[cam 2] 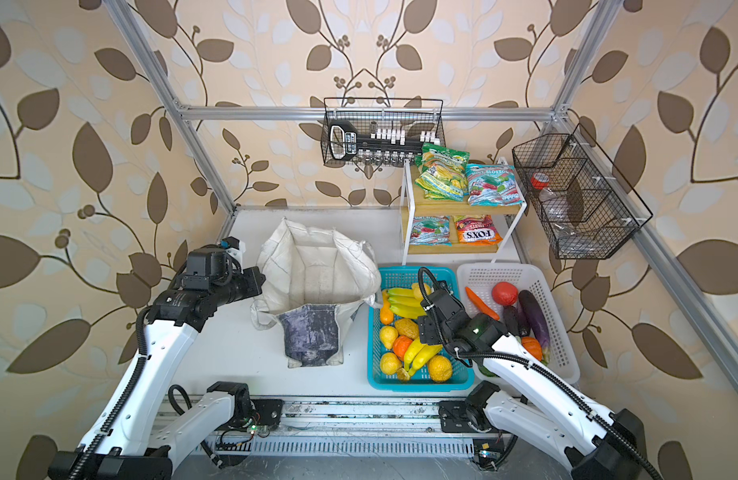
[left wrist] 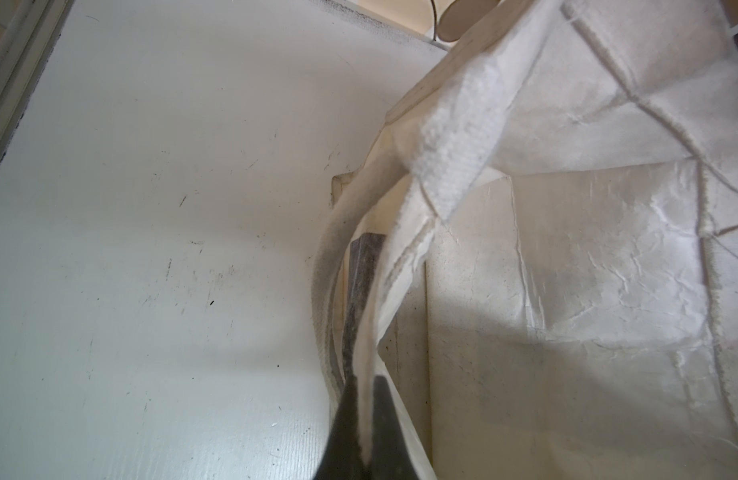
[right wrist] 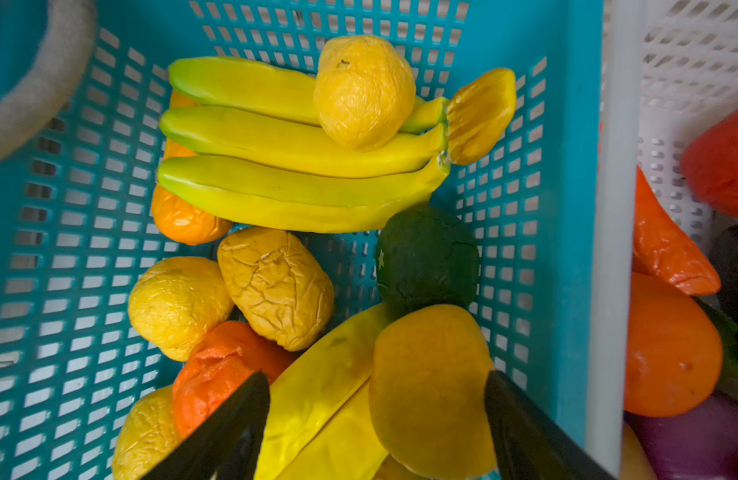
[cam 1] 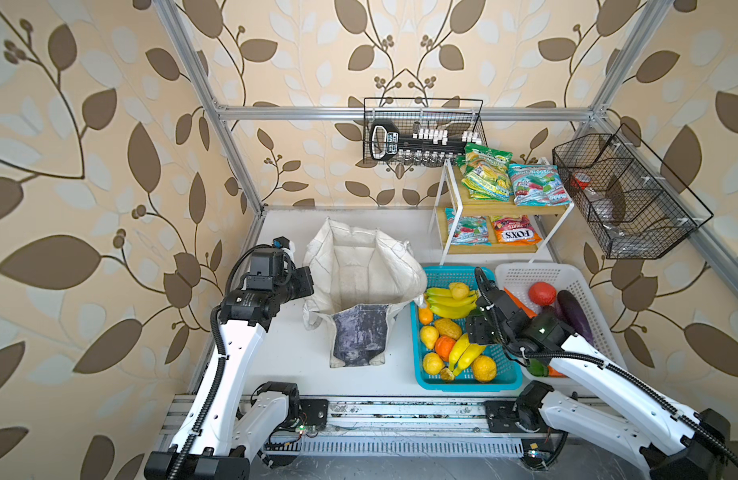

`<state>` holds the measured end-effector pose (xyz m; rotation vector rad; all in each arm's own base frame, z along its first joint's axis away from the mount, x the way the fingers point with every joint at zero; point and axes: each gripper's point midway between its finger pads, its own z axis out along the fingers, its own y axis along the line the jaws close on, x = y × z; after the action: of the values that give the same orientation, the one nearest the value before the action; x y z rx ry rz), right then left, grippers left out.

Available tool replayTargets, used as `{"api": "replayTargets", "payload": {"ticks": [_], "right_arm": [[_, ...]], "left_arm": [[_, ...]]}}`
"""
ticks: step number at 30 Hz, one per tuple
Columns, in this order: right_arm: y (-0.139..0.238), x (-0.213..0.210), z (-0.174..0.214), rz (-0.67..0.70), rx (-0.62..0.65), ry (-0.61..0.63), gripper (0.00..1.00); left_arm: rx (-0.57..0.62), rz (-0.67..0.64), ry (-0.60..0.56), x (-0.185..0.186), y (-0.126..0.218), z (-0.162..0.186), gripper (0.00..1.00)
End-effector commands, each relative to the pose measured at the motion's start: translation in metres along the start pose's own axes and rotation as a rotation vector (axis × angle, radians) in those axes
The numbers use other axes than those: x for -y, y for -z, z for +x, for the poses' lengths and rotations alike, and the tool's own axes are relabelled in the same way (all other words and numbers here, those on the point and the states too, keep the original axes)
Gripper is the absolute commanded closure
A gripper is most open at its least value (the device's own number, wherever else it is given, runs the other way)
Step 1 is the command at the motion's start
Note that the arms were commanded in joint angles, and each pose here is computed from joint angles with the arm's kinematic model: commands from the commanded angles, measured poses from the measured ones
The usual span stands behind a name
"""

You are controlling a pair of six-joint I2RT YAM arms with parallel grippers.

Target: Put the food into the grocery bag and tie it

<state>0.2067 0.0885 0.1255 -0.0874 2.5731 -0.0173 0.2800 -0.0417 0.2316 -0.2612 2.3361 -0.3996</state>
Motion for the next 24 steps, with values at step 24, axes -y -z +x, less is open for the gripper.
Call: {"api": "replayTargets", "payload": {"ticks": [24], "right_arm": [[-0.019, 0.015, 0.013, 0.228, -0.073, 0.079, 0.29]], "left_arm": [[0.033, 0.058, -0.016, 0.009, 0.009, -0.002, 1.00]]}}
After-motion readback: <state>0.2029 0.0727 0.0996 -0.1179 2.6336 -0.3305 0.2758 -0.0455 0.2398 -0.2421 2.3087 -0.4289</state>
